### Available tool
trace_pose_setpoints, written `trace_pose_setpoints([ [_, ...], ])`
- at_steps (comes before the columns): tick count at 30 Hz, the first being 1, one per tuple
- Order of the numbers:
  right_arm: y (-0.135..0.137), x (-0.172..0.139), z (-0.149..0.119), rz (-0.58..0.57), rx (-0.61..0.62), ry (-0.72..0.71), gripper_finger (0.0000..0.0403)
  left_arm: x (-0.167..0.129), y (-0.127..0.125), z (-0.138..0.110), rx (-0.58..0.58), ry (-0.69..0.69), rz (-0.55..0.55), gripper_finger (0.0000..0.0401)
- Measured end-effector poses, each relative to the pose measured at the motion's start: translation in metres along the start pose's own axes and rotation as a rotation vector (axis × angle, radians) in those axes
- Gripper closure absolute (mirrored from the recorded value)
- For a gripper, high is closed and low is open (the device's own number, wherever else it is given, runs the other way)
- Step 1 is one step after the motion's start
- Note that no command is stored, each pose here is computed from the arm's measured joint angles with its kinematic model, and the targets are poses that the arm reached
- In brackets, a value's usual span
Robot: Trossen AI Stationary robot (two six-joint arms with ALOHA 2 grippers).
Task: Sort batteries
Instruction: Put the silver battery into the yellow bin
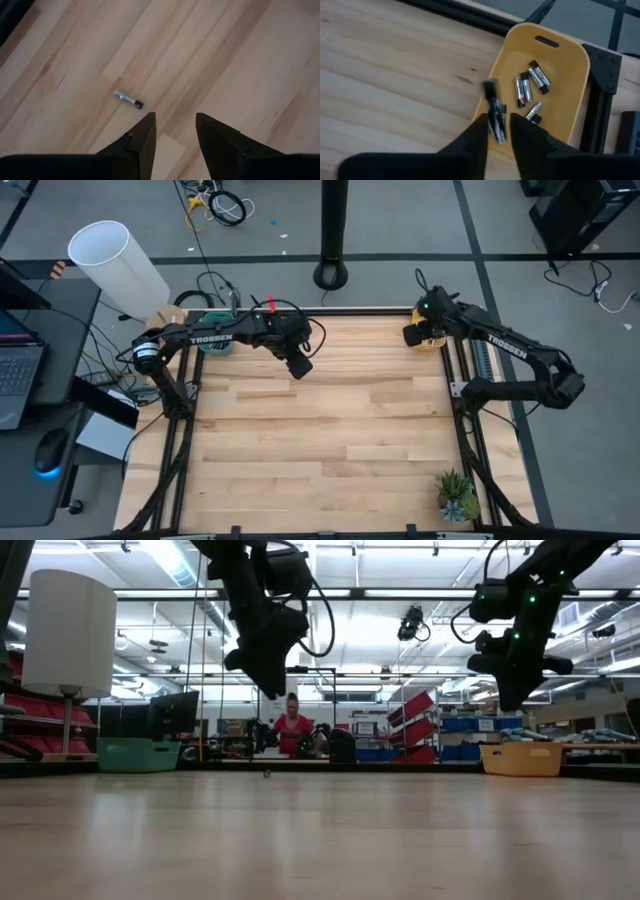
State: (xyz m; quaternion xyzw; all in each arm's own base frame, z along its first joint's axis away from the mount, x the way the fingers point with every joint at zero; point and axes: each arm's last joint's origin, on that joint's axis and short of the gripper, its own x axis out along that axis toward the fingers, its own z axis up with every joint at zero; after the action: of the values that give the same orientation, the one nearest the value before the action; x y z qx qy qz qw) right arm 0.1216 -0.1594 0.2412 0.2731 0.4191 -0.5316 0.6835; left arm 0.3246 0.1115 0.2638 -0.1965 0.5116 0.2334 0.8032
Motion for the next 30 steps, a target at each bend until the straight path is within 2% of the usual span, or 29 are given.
trace_pose_setpoints([
  [6, 0.001, 0.003, 0.001, -0.005, -0.007, 0.010, 0.0251, 0.000, 0.010, -0.008, -0.044, 0.092, 0.063, 0.0249],
  [13, 0.001, 0.003, 0.001, 0.002, -0.004, 0.001, 0.0241, 0.000, 0.027, -0.011, -0.097, 0.160, 0.107, 0.0249],
  [14, 0.003, 0.002, 0.002, 0.045, -0.003, 0.002, 0.0242, 0.000, 0.028, -0.011, -0.094, 0.165, 0.109, 0.0249],
  [18, 0.020, 0.006, 0.011, 0.333, -0.013, -0.009, 0.0248, 0.000, 0.028, -0.008, -0.065, 0.144, 0.101, 0.0249],
  [20, 0.032, 0.017, 0.013, 0.389, -0.037, 0.011, 0.0247, 0.001, 0.025, -0.006, -0.045, 0.112, 0.086, 0.0249],
  [23, 0.049, 0.039, 0.012, 0.416, -0.092, 0.080, 0.0244, 0.001, 0.018, -0.003, -0.012, 0.075, 0.056, 0.0249],
  [30, 0.077, 0.066, 0.025, 0.384, -0.346, 0.144, 0.0242, 0.000, 0.005, -0.008, 0.031, 0.084, 0.045, 0.0249],
])
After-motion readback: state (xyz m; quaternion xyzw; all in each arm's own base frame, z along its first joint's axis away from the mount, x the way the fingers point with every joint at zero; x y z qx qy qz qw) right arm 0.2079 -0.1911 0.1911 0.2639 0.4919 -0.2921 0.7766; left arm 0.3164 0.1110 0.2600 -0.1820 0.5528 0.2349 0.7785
